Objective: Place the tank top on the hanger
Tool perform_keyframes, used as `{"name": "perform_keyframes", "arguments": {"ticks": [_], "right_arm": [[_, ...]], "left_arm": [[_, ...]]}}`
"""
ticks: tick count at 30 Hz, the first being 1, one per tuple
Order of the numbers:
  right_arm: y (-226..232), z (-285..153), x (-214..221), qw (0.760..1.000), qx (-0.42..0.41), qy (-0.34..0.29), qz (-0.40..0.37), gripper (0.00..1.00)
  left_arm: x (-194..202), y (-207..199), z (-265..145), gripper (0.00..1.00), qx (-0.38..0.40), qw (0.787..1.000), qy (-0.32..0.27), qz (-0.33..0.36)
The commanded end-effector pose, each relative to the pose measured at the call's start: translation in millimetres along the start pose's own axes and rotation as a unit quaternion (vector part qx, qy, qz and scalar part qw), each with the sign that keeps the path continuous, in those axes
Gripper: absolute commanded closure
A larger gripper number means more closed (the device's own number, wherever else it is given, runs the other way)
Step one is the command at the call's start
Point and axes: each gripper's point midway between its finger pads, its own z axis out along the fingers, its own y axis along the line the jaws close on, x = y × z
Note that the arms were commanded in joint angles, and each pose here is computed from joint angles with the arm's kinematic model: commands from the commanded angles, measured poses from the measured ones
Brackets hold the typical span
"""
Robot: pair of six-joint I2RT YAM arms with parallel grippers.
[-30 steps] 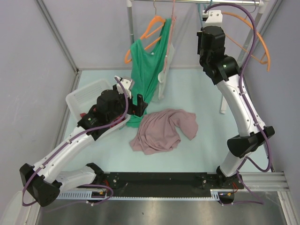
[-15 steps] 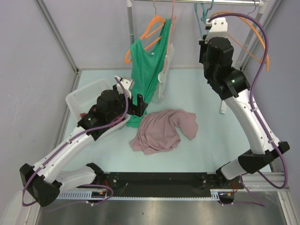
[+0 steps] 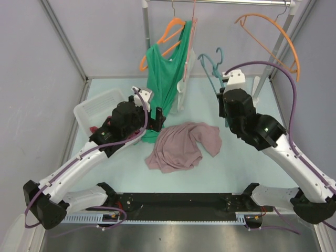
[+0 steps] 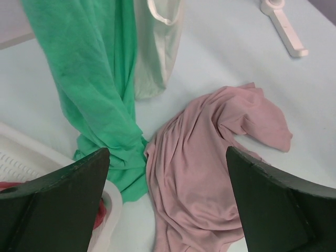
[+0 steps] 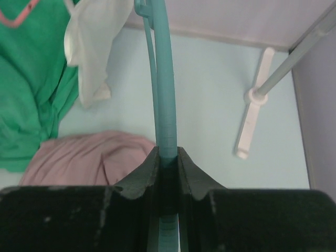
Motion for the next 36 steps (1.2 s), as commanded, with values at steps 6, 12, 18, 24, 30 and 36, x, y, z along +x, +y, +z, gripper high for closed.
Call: {"name": "perform_keyframes", "arguments": {"ticks": [6, 12, 18, 24, 30, 36], "right_arm": [[-30, -54, 48, 0.997, -0.016, 0.020, 0.077, 1.00], [-46, -65, 65, 0.996, -0.003, 0.027, 0.082, 1.00], [-53, -70, 71, 0.996, -0.001, 0.022, 0.089, 1.00], [-54, -69, 77, 0.996, 0.000, 0.025, 0.087, 1.00], [-56, -72, 76, 0.996, -0.002, 0.024, 0.088, 1.00], [-61, -78, 73, 0.996, -0.001, 0.024, 0.088, 1.00]], "left_arm": [[67, -63, 16, 0.03, 0.039, 0.995, 0.090, 0.009], [142, -115, 43, 0.04, 0.097, 0.981, 0.139, -0.091], [181, -144, 57, 0.05, 0.093, 0.973, 0.194, -0.088], [208, -156, 70, 0.11, 0.100, 0.966, 0.217, -0.100], [209, -171, 95, 0.54, 0.119, 0.967, 0.202, -0.101], [179, -196, 132, 1.00, 0.147, 0.972, 0.168, -0.076]]}}
